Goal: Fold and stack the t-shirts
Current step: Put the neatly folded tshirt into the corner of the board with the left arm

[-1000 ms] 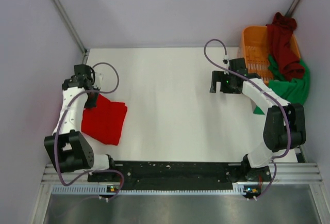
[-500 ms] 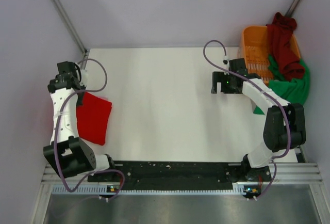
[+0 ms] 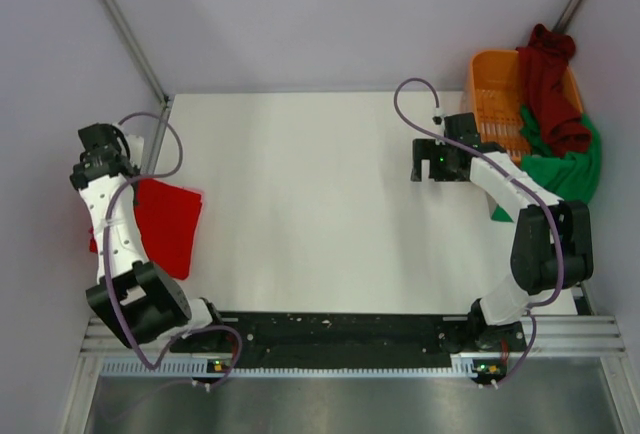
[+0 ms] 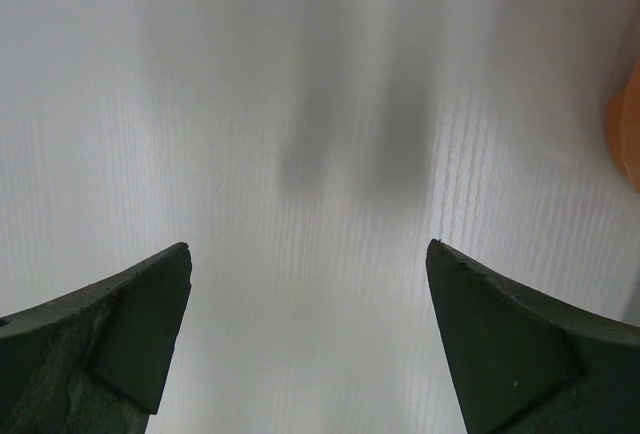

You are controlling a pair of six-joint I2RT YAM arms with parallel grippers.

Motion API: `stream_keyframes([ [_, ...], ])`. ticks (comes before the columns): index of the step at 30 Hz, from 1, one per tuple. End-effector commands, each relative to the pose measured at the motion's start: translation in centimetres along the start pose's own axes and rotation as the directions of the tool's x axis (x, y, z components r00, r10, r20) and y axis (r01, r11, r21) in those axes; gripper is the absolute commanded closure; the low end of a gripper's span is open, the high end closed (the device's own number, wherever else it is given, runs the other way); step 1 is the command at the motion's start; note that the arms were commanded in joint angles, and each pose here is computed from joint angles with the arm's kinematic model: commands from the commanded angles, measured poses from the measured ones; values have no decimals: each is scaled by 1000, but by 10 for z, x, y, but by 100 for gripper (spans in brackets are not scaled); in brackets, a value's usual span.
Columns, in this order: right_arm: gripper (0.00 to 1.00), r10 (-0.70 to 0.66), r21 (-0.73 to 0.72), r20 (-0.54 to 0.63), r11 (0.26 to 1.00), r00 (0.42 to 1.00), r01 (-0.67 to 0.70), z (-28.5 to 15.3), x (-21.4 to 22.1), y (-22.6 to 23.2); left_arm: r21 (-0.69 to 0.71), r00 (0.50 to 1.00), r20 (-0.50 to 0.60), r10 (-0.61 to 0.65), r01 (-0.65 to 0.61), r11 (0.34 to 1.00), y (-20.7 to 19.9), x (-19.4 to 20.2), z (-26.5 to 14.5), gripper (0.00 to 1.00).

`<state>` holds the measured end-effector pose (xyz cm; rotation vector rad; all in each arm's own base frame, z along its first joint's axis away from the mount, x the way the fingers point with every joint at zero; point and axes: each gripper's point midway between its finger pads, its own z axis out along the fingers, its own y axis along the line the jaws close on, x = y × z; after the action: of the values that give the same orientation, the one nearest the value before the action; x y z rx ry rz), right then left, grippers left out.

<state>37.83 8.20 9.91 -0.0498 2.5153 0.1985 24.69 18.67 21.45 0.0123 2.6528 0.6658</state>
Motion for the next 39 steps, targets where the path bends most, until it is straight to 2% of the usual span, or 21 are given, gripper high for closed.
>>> stream_keyframes([
  [1, 1, -10, 9, 49, 1000, 999, 10, -8, -13, -3, -86, 998, 27, -63, 66, 994, 34, -1, 34, 100],
  [9, 1, -13, 7, 47, 1000, 999, 13, -8, -13, -3, -110, 986, 10, -166, 166, 980, 59, 2, 102, 100],
  [15, 1, -15, 10, 51, 1000, 999, 15, -9, -14, -4, -104, 983, 12, -181, 182, 978, 60, -4, 139, 100],
  [16, 1, -21, 10, 51, 1000, 998, 21, -9, -14, -3, -118, 983, -8, -186, 184, 976, 62, -1, 143, 95],
  [19, 1, -20, 15, 55, 1000, 998, 19, -11, -14, -4, -167, 977, -48, -206, 196, 966, 66, 8, 148, 65],
  [21, 1, -22, 10, 55, 1000, 998, 21, -12, -14, -4, -220, 978, -42, -204, 190, 957, 74, 11, 144, 54],
  [24, 1, -24, 0, 53, 1000, 998, 24, -11, -14, -2, -277, 984, -11, -178, 168, 946, 88, 7, 128, 51],
  [27, 1, -26, -5, 50, 1000, 998, 26, -10, -14, -1, -289, 993, 17, -120, 120, 950, 84, -5, 112, 51],
  [29, 1, -23, -7, 50, 1000, 998, 23, -10, -14, 0, -220, 999, 39, -38, 46, 974, 58, -16, 101, 53],
  [33, 1, -21, -8, 44, 1000, 999, 21, -9, -12, 0, 7, 988, 95, 122, -123, 992, -35, -35, 78, 60],
  [36, 1, -20, -11, 40, 1000, 999, 20, -9, -10, 0, 147, 981, 88, 171, -182, 972, -95, -35, 75, 56],
  [39, 1, -21, -22, 39, 1000, 999, 22, -8, -10, 2, 171, 980, 31, 198, -201, 965, -122, -30, 83, 52],
])
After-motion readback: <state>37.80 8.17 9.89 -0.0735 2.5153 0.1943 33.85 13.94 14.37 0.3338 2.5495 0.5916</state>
